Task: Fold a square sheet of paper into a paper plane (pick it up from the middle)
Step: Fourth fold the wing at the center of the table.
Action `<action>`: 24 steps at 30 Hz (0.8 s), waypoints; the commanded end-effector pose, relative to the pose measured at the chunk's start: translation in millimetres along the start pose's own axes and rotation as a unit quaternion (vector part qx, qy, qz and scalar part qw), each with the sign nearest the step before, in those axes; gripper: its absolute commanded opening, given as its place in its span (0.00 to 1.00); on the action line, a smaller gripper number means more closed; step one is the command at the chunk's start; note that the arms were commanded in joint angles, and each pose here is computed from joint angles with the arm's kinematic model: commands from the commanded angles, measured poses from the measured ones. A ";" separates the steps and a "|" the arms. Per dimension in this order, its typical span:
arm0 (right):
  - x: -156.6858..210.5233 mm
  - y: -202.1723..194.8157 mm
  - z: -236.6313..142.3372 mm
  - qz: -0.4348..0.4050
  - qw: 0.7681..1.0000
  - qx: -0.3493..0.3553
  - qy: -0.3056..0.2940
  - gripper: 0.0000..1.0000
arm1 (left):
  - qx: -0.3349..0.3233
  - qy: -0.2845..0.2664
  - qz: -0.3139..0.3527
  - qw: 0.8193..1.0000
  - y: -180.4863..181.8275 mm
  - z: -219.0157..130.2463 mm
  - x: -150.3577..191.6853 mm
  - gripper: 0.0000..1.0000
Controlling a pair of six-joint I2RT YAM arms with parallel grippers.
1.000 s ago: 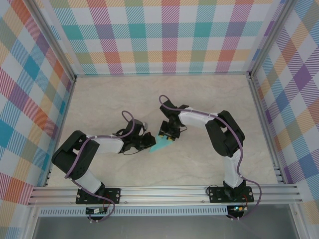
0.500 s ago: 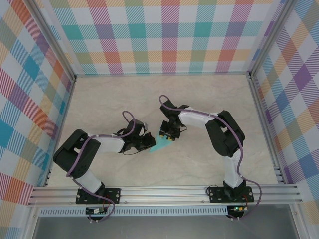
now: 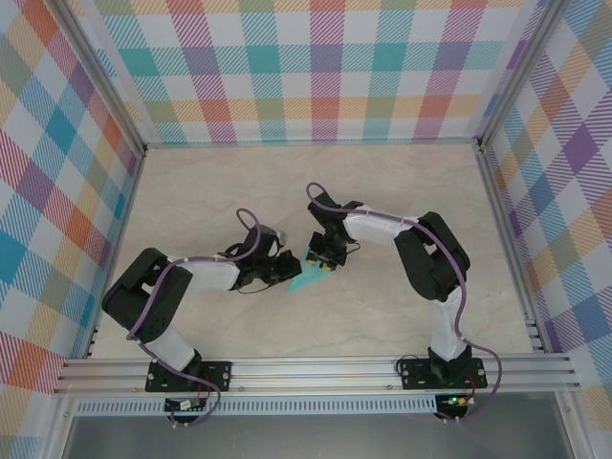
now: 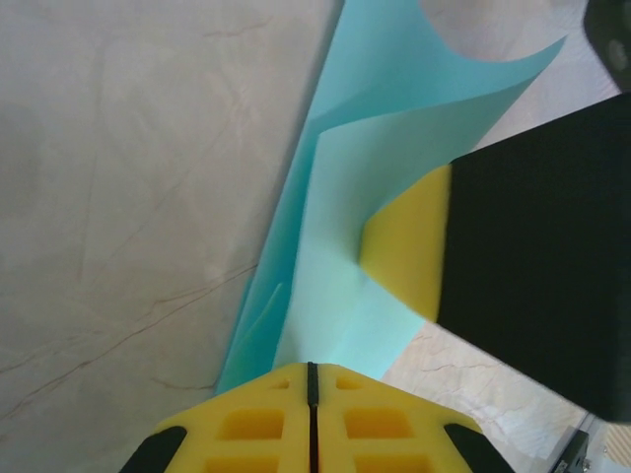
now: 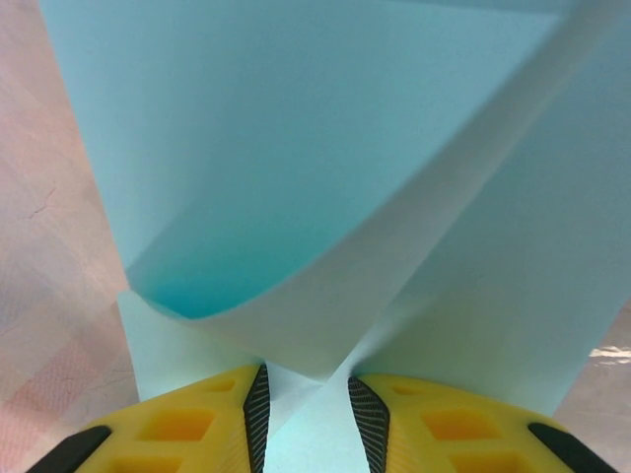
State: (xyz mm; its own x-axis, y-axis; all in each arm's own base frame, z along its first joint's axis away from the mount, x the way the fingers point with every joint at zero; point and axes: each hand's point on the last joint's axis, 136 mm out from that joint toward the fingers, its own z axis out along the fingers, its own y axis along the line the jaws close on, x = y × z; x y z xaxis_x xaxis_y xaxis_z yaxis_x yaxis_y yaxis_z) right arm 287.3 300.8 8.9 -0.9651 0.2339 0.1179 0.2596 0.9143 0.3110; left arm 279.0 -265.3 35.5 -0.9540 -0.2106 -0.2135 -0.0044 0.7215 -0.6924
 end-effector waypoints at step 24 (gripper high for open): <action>21.5 -82.4 43.8 0.037 0.989 0.137 0.040 0.33 | -0.039 0.032 -0.009 0.999 18.3 15.7 10.0 0.04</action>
State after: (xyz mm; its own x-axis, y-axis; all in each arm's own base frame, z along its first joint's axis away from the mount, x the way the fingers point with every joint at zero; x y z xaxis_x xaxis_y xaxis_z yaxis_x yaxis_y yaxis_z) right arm 286.5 299.7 8.6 -0.9649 0.2346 0.1179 0.2603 0.9141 0.3110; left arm 282.1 -267.2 21.7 -0.9605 -0.2063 -0.1866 -0.0271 0.7372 -0.6751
